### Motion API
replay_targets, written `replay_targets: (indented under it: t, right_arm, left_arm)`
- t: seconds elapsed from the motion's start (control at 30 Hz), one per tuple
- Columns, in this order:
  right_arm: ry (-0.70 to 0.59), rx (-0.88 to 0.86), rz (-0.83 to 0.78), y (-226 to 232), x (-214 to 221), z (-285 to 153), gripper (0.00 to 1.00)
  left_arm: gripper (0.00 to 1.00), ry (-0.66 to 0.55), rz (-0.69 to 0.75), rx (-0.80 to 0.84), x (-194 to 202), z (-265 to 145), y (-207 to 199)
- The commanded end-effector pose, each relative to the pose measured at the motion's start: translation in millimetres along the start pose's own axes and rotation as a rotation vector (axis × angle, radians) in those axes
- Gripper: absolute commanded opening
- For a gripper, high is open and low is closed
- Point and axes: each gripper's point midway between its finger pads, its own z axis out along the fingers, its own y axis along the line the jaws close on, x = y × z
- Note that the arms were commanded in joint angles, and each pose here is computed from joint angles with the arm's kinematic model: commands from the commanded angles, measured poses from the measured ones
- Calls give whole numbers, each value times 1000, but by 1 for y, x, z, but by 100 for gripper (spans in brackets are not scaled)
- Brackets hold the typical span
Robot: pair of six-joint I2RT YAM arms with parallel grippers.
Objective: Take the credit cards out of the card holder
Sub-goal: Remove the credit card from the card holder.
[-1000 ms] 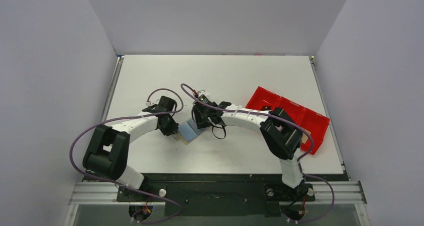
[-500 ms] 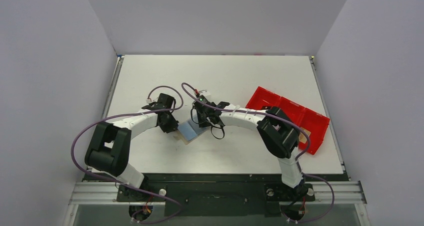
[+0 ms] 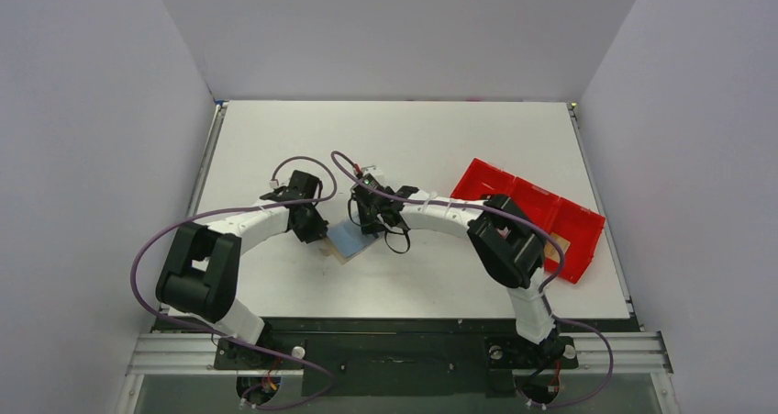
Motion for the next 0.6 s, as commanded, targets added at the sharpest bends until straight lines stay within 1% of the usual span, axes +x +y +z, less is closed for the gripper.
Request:
replay_targets:
  t: [0.0, 0.37, 0.57]
  right_arm:
    - [10, -120, 8, 32, -5, -1, 9]
    - [51, -271, 38, 60, -1, -1, 8]
    - [51, -285, 50, 61, -1, 1, 8]
  left_arm:
    - [15, 5, 12, 38, -4, 2, -11]
    - [15, -5, 25, 72, -7, -5, -18]
    - [15, -22, 40, 80, -13, -19, -19]
